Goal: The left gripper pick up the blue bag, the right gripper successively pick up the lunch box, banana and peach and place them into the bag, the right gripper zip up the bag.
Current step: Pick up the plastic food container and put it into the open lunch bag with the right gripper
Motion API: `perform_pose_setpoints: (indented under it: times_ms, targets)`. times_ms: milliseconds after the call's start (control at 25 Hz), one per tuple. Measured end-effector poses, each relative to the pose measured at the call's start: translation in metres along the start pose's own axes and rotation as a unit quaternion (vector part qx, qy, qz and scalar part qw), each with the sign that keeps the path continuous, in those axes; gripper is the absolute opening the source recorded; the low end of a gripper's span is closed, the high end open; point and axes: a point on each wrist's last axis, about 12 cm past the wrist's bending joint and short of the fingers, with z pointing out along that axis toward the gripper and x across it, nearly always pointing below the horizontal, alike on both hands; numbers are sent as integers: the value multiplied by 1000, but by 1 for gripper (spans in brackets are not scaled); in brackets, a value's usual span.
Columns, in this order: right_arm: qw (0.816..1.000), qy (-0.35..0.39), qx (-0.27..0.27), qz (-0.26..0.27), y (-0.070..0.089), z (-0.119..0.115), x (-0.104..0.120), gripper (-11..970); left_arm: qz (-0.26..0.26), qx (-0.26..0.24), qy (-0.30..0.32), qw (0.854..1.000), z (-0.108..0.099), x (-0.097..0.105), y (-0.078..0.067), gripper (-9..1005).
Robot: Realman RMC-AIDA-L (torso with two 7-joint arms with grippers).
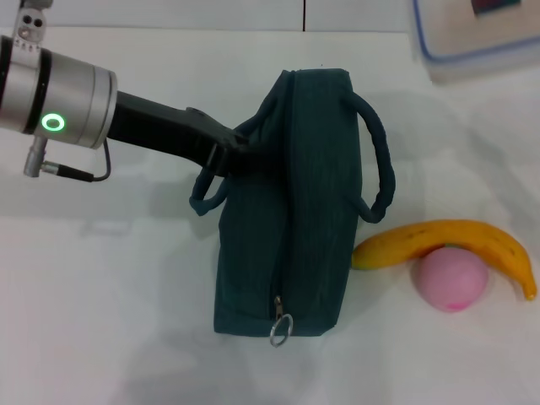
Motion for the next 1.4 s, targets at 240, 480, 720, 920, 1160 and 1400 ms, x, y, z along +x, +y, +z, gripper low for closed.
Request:
perform_pose_setpoints:
  times_ms: [240,480,720,920,1160,1400]
  targets:
    - [997,64,-32,3,1,44,13,72,12,3,-6,1000,3,-13,-2,60]
    - [995,103,14,0,-17,67,31,72,17,11,-14,1000,6,-20,-5,60]
    - [989,122,77,-11,-32,53,37,72,17,10,-17,1000,6,-21,-5,60]
    - [991,99,88,-16,-32,22,31,72,11,6,-18,1000,3,-19,-3,60]
    - [990,92,101,-32,-27,-5,25,71,9,5,-18,1000,3,-20,-2,60]
    - [987,101,117,-44,-26,-14,22,79,2,4,-18,1000,3,-20,-2,61]
